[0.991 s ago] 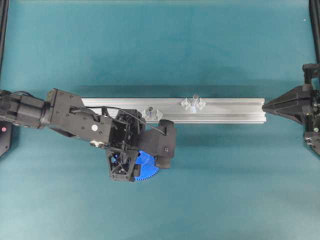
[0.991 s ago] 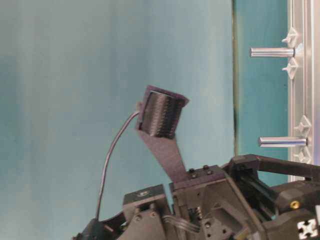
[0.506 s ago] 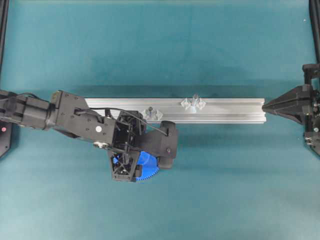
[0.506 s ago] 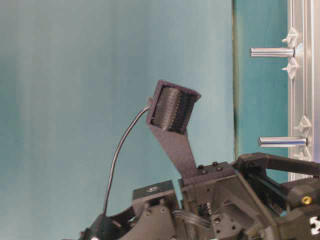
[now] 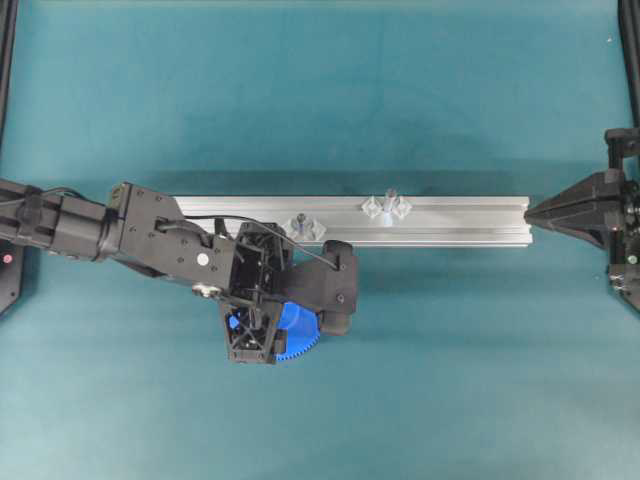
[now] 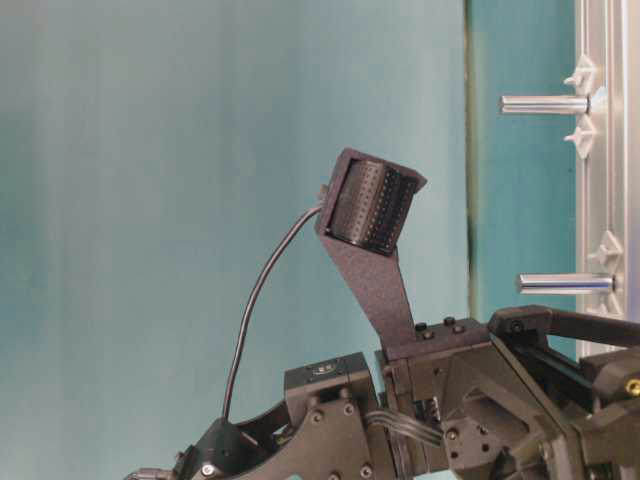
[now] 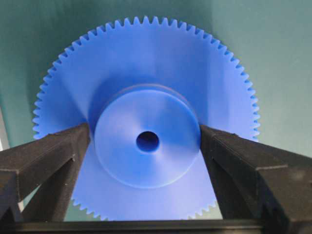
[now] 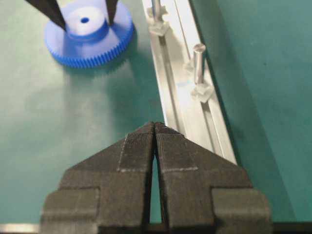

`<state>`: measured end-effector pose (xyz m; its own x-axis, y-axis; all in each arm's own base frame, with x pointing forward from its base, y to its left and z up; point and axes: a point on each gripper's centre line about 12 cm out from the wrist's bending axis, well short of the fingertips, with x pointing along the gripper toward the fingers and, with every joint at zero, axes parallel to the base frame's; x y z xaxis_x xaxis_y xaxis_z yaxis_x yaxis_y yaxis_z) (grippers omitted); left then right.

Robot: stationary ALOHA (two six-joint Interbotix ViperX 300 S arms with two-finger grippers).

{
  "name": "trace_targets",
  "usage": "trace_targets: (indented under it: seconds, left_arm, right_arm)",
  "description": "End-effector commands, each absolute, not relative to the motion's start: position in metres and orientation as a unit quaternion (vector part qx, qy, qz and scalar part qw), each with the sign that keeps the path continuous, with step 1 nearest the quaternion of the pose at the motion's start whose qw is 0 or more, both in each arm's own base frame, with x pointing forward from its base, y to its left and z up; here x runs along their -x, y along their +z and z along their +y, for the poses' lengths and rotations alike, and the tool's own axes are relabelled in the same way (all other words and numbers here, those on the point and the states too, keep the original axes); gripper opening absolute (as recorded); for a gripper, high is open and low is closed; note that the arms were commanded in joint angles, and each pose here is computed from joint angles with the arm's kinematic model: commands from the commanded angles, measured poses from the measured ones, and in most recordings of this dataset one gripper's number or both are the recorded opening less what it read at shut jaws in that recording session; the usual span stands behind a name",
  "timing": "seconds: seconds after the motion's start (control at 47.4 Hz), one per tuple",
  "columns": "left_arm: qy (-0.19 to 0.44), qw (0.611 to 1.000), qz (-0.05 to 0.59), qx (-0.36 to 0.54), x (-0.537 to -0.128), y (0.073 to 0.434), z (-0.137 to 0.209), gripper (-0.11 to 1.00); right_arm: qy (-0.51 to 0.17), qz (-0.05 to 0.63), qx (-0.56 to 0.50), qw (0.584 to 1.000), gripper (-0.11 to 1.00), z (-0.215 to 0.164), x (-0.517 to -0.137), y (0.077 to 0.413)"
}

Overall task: Find the location of the shaft and insert the large gear.
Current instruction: 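Close the left gripper on the gear hub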

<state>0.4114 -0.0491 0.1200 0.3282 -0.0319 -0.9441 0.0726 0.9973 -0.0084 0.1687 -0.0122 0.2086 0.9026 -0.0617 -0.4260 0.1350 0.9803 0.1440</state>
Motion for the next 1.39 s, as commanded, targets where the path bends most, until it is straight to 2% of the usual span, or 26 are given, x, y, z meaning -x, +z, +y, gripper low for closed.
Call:
trace_targets:
  seconds: [0.0,0.337,0.422,0.527,1.37]
  left_arm:
    - [-0.030,0.819,0.572,-0.017,-0.4139,0.1238,-0.0473,0.94]
    - [-0.024,0.808,0.589,-0.011,-0.4102,0.1185,-0.0468,0.93]
    - [-0.022,0.803,0.596,-0.010,-0.4090,0.1181,-0.0467,0.86]
    - [-0.020,0.798,0.602,-0.009,-0.4072,0.1184,-0.0464,0.70]
    - [-0.022,0.800,0.600,-0.011,-0.4076,0.1223,-0.0465,0.70]
  right_arm:
    - [-0.052,0.208,-0.090,0.973,0.02,-0.0126,-0.1706,0.2125]
    - [-0.052,0.207,-0.090,0.973,0.02,-0.0126,-0.1705,0.2128]
    - [-0.052,0.206,-0.089,0.973,0.02,-0.0126,-0.1703,0.2130]
    - [-0.052,0.206,-0.089,0.973,0.02,-0.0125,-0.1699,0.2132]
    - [-0.052,0.204,-0.090,0.973,0.02,-0.0125,-0.1691,0.2132]
